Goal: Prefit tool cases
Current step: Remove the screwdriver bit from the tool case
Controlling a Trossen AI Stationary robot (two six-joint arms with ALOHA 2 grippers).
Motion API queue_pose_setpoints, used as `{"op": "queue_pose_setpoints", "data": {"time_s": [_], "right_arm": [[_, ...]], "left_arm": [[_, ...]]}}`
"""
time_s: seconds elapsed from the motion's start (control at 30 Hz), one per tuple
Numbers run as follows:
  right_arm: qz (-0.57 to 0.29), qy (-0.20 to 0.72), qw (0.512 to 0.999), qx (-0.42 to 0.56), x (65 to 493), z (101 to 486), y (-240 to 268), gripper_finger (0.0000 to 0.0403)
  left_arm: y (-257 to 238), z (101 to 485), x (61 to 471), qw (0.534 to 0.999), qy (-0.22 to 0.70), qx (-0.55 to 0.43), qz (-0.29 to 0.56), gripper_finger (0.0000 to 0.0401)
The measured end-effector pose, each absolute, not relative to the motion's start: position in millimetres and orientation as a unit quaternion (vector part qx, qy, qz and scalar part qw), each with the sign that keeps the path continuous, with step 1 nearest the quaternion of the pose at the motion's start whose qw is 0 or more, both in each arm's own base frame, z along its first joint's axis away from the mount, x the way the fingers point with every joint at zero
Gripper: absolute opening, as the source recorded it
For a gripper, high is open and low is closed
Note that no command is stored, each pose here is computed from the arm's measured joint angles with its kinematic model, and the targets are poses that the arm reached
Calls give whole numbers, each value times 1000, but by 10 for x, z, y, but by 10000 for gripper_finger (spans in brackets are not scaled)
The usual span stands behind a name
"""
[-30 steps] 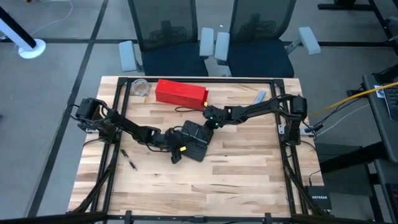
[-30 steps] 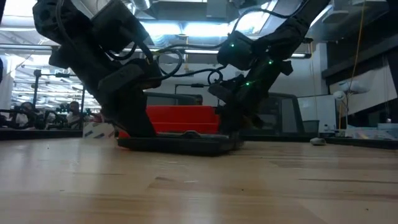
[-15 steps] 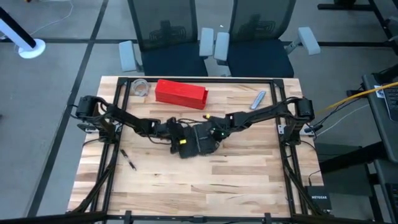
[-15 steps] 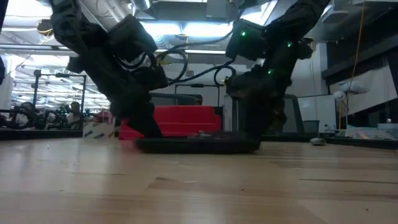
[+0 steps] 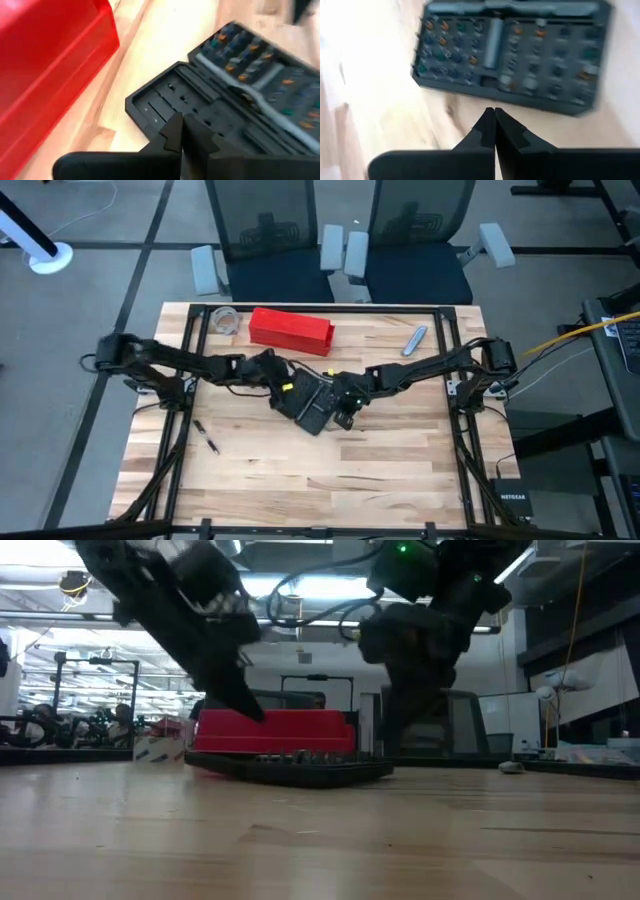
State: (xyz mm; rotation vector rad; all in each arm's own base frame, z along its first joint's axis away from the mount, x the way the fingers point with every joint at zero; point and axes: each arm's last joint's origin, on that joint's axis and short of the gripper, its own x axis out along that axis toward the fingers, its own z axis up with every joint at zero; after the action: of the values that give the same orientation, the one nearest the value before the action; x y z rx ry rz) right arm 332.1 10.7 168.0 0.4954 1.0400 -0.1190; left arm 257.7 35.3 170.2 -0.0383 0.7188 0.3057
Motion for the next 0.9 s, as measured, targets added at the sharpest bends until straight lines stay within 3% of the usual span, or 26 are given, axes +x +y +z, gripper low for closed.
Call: {"op": "queue_pose_setpoints", "data": {"time_s": [0.17, 0.47, 0.9], "right_arm": [[-131, 446, 861, 206, 3285, 1848, -216, 0], [-221, 400, 863, 218, 3252, 1815, -912, 0], [-202, 429, 842, 257, 3323, 1458, -1052, 0]], "left_arm": [[231, 1958, 2311, 922, 332, -97, 172, 0], [-325, 1590, 2025, 884, 332, -247, 217, 0], [-624, 1160, 2210, 859, 331, -308, 239, 0]]}}
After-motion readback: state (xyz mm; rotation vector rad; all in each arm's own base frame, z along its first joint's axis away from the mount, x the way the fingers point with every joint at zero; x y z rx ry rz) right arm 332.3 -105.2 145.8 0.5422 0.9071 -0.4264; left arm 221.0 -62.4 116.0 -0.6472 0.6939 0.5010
